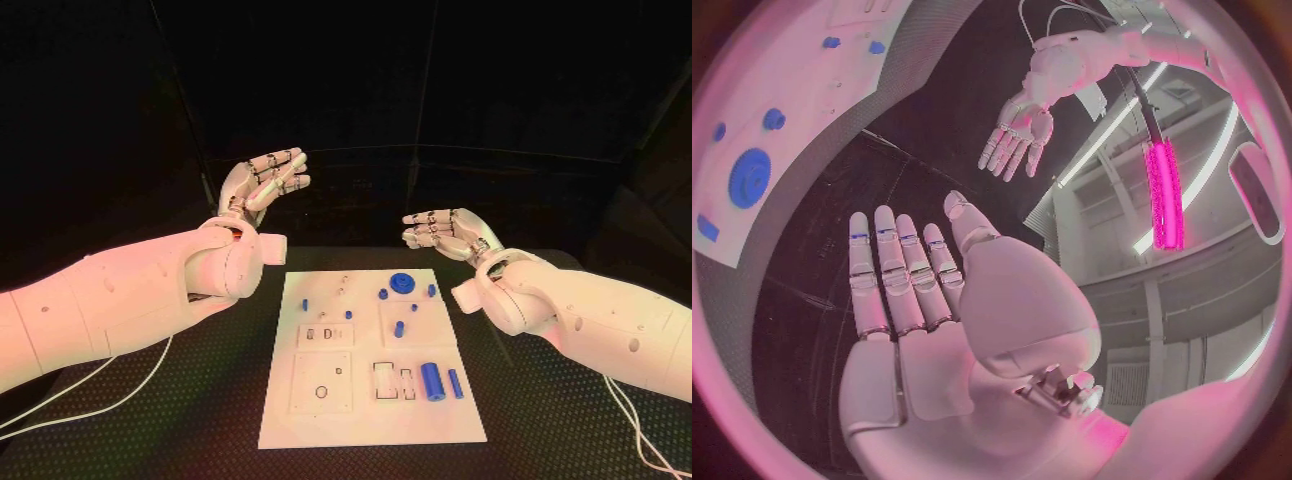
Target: Assemble the parts on the task board
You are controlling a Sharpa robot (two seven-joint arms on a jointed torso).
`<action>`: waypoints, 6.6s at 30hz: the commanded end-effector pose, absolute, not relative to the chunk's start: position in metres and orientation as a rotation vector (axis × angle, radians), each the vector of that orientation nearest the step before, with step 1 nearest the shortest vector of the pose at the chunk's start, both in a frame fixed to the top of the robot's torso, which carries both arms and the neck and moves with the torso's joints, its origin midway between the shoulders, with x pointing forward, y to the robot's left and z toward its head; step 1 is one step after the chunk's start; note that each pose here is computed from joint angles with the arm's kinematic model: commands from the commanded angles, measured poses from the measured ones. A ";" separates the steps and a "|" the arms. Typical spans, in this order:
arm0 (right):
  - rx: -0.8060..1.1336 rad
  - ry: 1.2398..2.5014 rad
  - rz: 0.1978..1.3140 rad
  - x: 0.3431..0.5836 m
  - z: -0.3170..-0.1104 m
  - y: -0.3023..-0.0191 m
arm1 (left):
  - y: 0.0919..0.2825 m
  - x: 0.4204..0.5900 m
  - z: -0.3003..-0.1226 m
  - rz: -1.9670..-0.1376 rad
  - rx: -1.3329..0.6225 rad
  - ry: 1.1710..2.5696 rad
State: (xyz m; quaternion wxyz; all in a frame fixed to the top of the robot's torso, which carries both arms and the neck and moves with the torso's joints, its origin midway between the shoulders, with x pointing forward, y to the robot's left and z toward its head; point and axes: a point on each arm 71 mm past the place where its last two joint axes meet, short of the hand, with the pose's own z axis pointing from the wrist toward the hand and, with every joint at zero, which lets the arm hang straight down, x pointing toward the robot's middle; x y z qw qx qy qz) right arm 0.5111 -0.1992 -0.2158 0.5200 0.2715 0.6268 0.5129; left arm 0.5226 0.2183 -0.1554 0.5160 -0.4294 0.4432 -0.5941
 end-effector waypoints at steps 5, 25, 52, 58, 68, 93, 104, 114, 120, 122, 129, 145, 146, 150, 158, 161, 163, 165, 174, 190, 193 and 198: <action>0.187 1.562 0.987 0.516 -0.201 -0.190 | 0.212 0.512 -0.153 -1.521 -1.023 1.104; -0.361 1.674 0.524 0.520 -0.194 -0.158 | 0.197 0.479 -0.146 -1.639 -1.035 1.185; -0.413 1.728 0.491 0.528 -0.201 -0.138 | 0.194 0.478 -0.146 -1.668 -1.040 1.195; -0.418 1.738 0.490 0.530 -0.202 -0.136 | 0.194 0.478 -0.146 -1.671 -1.039 1.194; -0.419 1.754 0.495 0.532 -0.204 -0.135 | 0.197 0.478 -0.146 -1.666 -1.041 1.193; -0.300 1.536 0.625 0.528 -0.184 -0.123 | 0.202 0.481 -0.148 -1.671 -1.069 1.192; -0.284 1.513 0.634 0.538 -0.188 -0.101 | 0.203 0.486 -0.157 -1.668 -1.096 1.214; -0.279 1.502 0.631 0.544 -0.188 -0.086 | 0.215 0.491 -0.186 -1.601 -1.139 1.261; -0.273 1.494 0.618 0.548 -0.188 -0.083 | 0.217 0.491 -0.197 -1.582 -1.155 1.278; -0.274 1.494 0.618 0.549 -0.189 -0.081 | 0.217 0.491 -0.198 -1.581 -1.156 1.280; -0.298 1.534 0.619 0.549 -0.191 -0.073 | 0.217 0.490 -0.199 -1.580 -1.158 1.283; -0.319 1.583 0.580 0.551 -0.194 -0.063 | 0.217 0.489 -0.198 -1.582 -1.159 1.284; -0.314 1.579 0.569 0.551 -0.194 -0.063 | 0.217 0.489 -0.198 -1.581 -1.159 1.284; -0.295 1.566 0.535 0.552 -0.193 -0.063 | 0.217 0.489 -0.198 -1.581 -1.159 1.284; -0.266 1.523 0.492 0.553 -0.190 -0.064 | 0.218 0.489 -0.198 -1.583 -1.159 1.286; -0.263 1.518 0.487 0.553 -0.190 -0.064 | 0.218 0.490 -0.199 -1.583 -1.161 1.289; -0.264 1.520 0.487 0.553 -0.190 -0.063 | 0.219 0.490 -0.199 -1.582 -1.162 1.289; -0.266 1.528 0.487 0.553 -0.190 -0.063 | 0.219 0.490 -0.199 -1.581 -1.162 1.289; -0.292 1.572 0.511 0.553 -0.194 -0.061 | 0.221 0.491 -0.199 -1.576 -1.163 1.289; -0.289 1.548 0.555 0.551 -0.191 -0.061 | 0.222 0.492 -0.199 -1.564 -1.168 1.292; -0.270 1.524 0.551 0.550 -0.189 -0.067 | 0.222 0.492 -0.199 -1.565 -1.168 1.292; -0.228 1.499 0.536 0.548 -0.185 -0.091 | 0.223 0.492 -0.199 -1.567 -1.168 1.292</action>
